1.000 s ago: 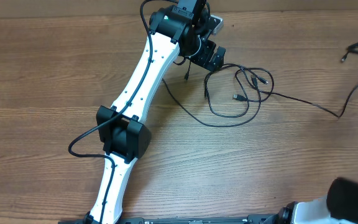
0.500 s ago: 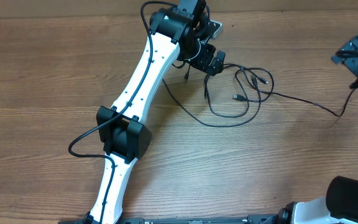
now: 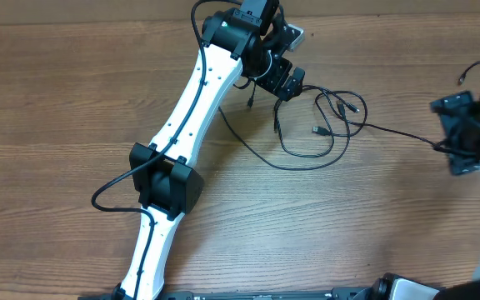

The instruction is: Untangle cables

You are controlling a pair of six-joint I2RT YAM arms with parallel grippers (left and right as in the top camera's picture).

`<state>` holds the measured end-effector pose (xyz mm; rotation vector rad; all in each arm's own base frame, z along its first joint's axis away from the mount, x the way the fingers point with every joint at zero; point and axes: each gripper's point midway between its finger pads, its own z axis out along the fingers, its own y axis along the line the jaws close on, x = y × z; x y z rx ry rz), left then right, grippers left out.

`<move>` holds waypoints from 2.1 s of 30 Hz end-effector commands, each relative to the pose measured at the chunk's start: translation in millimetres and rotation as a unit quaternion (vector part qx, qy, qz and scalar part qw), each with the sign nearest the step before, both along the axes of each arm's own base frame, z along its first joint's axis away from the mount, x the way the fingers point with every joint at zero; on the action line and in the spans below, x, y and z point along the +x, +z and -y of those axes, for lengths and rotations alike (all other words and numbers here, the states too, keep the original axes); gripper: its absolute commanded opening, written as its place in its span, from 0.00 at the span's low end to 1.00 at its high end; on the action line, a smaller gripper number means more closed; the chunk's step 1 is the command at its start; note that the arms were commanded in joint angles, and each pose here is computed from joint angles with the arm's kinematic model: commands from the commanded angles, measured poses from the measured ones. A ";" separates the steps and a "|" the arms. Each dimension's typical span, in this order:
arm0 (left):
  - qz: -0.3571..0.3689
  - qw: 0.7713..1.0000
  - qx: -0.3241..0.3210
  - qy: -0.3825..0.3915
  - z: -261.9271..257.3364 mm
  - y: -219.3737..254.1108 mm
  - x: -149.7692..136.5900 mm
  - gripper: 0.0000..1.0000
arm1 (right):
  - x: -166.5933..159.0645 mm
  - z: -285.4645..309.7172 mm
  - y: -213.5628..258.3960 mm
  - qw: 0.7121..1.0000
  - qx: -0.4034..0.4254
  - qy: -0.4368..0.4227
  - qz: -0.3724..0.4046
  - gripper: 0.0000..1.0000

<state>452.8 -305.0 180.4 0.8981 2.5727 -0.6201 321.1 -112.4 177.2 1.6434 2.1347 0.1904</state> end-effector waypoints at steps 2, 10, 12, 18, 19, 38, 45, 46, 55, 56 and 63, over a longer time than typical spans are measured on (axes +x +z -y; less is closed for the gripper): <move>0.038 0.999 -0.014 -0.012 0.3 30.4 -0.8 1.00 | -1.0 -14.2 -49.1 0.993 0.086 -0.079 0.001 1.00; 0.054 0.998 0.019 0.006 -11.0 26.2 7.3 0.99 | 37.3 -1.6 -79.0 0.989 0.091 -0.103 0.048 1.00; 0.057 0.998 0.029 0.009 -14.2 24.8 8.5 1.00 | 43.5 0.5 -92.0 0.989 0.094 -0.105 0.042 1.00; 0.066 0.996 0.054 0.025 -24.9 22.0 14.4 1.00 | 49.9 -1.5 -117.0 0.989 0.108 -0.100 0.023 0.08; 0.066 0.996 0.055 0.025 -25.6 21.8 14.4 1.00 | 52.4 -1.1 -115.3 0.990 0.104 -0.092 0.028 0.04; 0.060 0.996 0.048 0.035 -30.0 22.3 17.2 0.99 | 117.3 15.1 265.7 0.918 -0.184 0.168 0.307 0.04; 0.059 0.996 0.048 0.037 -29.8 22.3 17.0 1.00 | 100.7 10.6 327.0 0.888 -0.235 0.174 0.356 0.04; 0.059 0.996 0.047 0.038 -29.8 22.3 17.0 1.00 | 99.0 12.9 329.9 0.886 -0.243 0.170 0.355 0.04; 0.059 0.996 0.047 0.038 -29.9 22.5 17.5 0.99 | 88.1 25.4 338.3 0.882 -0.290 0.150 0.339 0.04; 0.060 0.996 0.047 0.038 -29.8 22.6 17.8 1.00 | 87.5 25.2 342.9 0.878 -0.298 0.152 0.344 0.04; 0.057 0.996 0.045 0.044 -29.5 22.7 17.8 1.00 | 70.7 59.9 357.3 0.871 -0.374 0.071 0.311 0.04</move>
